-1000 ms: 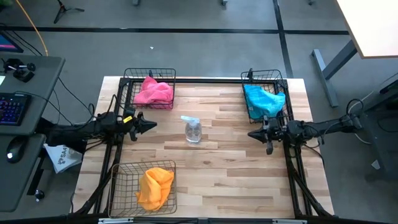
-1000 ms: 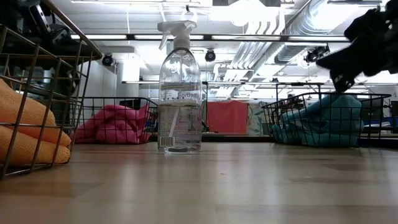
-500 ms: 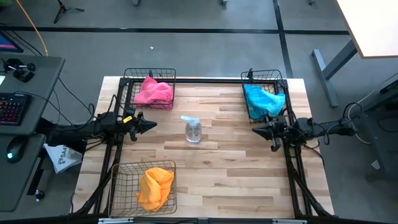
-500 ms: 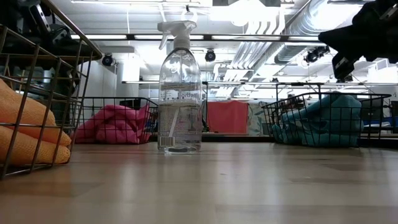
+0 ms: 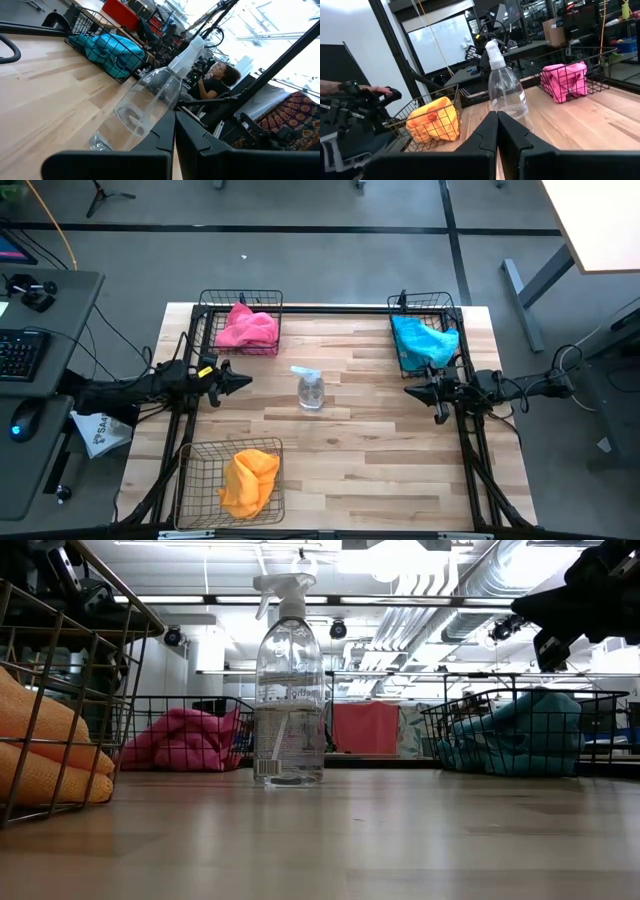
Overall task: Sort microfiber towel by color & place in baskets
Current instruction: Return To Home Position
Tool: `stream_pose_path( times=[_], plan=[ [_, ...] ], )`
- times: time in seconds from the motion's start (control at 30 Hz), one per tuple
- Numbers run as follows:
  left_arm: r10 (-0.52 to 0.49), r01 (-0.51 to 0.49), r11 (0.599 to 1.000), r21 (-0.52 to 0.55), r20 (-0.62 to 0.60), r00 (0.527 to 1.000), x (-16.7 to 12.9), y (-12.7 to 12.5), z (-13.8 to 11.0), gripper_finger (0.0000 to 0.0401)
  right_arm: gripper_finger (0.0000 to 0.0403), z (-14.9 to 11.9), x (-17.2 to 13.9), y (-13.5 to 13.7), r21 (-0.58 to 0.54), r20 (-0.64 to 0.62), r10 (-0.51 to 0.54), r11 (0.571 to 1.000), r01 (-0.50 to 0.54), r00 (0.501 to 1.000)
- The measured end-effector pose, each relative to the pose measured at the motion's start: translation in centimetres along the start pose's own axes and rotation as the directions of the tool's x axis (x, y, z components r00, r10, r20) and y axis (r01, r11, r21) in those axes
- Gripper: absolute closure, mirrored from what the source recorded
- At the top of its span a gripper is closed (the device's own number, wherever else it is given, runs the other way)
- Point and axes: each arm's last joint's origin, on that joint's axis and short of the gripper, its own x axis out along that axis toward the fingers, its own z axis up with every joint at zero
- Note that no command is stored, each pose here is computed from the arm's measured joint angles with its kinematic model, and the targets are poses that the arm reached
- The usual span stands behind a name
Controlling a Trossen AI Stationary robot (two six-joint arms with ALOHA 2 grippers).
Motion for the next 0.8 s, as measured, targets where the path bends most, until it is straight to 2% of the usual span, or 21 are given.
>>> stream_pose_path(
  times=[0.27, 0.47, 0.5, 0.53, 0.6, 0.7, 0.77, 0.8],
  plan=[
    [-0.006, 0.006, 1.000, 0.000, -0.005, 1.000, 0.0, -0.1, -0.1, 0.0400, 0.0402, 0.0, 0.0, 0.0, 0.000, -0.001, 0.000, 1.000, 0.000, 1.000],
    [-0.065, 0.065, 0.998, -0.003, -0.052, 0.997, 0.0, -0.6, -0.5, 0.0400, 0.0402, 0.0, 0.0, 0.0, 0.000, -0.001, 0.000, 1.000, 0.000, 1.000],
    [-0.076, 0.077, 0.997, 0.023, -0.063, 0.995, -0.1, -0.7, -0.6, 0.0400, 0.0402, 0.0, 0.0, 0.0, 0.000, -0.001, 0.000, 1.000, 0.000, 1.000],
    [-0.096, 0.105, 0.988, 0.110, -0.080, 0.992, -0.1, -0.8, -0.7, 0.0400, 0.0402, 0.0, 0.0, 0.0, -0.001, -0.001, 0.000, 1.000, 0.000, 1.000],
    [-0.139, 0.166, 0.938, 0.304, -0.110, 0.984, -0.1, -1.1, -0.9, 0.0400, 0.0402, 0.0, 0.0, 0.0, 0.000, -0.001, 0.000, 1.000, 0.000, 1.000],
    [-0.165, 0.210, 0.826, 0.524, -0.132, 0.977, -0.2, -1.5, -1.2, 0.0400, 0.0402, 0.0, 0.0, 0.0, 0.000, -0.002, -0.001, 1.000, 0.001, 1.000],
    [-0.182, 0.233, 0.770, 0.594, -0.146, 0.972, -0.3, -1.7, -1.3, 0.0400, 0.0402, 0.0, 0.0, 0.0, -0.001, -0.003, -0.001, 1.000, 0.001, 1.000],
    [-0.189, 0.242, 0.762, 0.601, -0.152, 0.970, -0.3, -1.7, -1.4, 0.0400, 0.0402, 0.0, 0.0, 0.0, -0.001, -0.003, -0.001, 1.000, 0.001, 1.000]
  ],
)
